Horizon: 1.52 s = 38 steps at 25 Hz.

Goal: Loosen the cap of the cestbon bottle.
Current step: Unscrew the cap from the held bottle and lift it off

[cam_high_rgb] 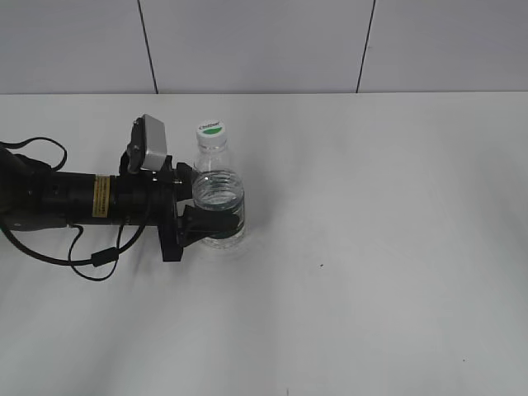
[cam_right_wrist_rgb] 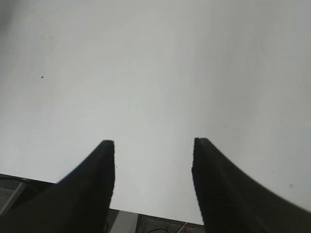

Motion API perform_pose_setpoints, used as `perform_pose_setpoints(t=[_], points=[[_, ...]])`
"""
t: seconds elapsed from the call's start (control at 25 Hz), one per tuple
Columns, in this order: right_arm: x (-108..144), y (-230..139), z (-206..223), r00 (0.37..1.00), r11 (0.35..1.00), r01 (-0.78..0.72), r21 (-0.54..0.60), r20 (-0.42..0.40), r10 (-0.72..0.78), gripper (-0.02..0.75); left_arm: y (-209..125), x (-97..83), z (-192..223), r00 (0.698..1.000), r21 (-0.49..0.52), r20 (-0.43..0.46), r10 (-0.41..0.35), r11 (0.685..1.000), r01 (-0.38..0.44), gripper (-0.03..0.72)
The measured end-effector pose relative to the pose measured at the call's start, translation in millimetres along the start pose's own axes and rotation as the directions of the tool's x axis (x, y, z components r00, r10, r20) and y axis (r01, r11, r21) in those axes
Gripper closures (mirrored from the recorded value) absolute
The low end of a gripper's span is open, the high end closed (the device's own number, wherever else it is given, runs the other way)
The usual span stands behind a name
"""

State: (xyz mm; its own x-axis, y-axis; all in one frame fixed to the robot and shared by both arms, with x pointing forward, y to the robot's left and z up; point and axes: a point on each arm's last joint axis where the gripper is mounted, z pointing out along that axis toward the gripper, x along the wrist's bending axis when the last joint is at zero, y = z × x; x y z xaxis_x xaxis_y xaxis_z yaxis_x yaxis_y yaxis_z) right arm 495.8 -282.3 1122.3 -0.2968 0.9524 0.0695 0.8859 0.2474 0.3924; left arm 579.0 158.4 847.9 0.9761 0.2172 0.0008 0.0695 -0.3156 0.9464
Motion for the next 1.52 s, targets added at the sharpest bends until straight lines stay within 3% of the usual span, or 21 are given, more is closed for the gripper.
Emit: perform_pose_setpoints(t=[0.2,0.32,0.72,1.04,1.52], points=[[-2,19,14,1.000,0.999,0.000,0.032,0.003,0.000,0.346,0,0.0,0,1.000,0.001,0.000,0.000,1.000,0.000,0.276],[11,35,23,0.998,0.997,0.058,0.053,0.028,-0.059,0.346,0,0.1,0,1.000,0.002,0.000,0.000,1.000,0.000,0.276],[116,96,55,0.966,0.968,0.251,0.016,-0.058,-0.250,0.347,0,0.1,0,1.000,0.003,-0.001,0.000,1.000,0.000,0.276],[191,104,84,0.918,0.930,0.368,0.021,-0.165,-0.359,0.347,0,0.1,0,1.000,0.003,-0.001,0.000,1.000,0.000,0.276],[254,112,99,0.861,0.888,0.458,-0.033,-0.231,-0.453,0.363,0,0.1,0,1.000,0.003,-0.001,0.000,1.000,0.000,0.276]])
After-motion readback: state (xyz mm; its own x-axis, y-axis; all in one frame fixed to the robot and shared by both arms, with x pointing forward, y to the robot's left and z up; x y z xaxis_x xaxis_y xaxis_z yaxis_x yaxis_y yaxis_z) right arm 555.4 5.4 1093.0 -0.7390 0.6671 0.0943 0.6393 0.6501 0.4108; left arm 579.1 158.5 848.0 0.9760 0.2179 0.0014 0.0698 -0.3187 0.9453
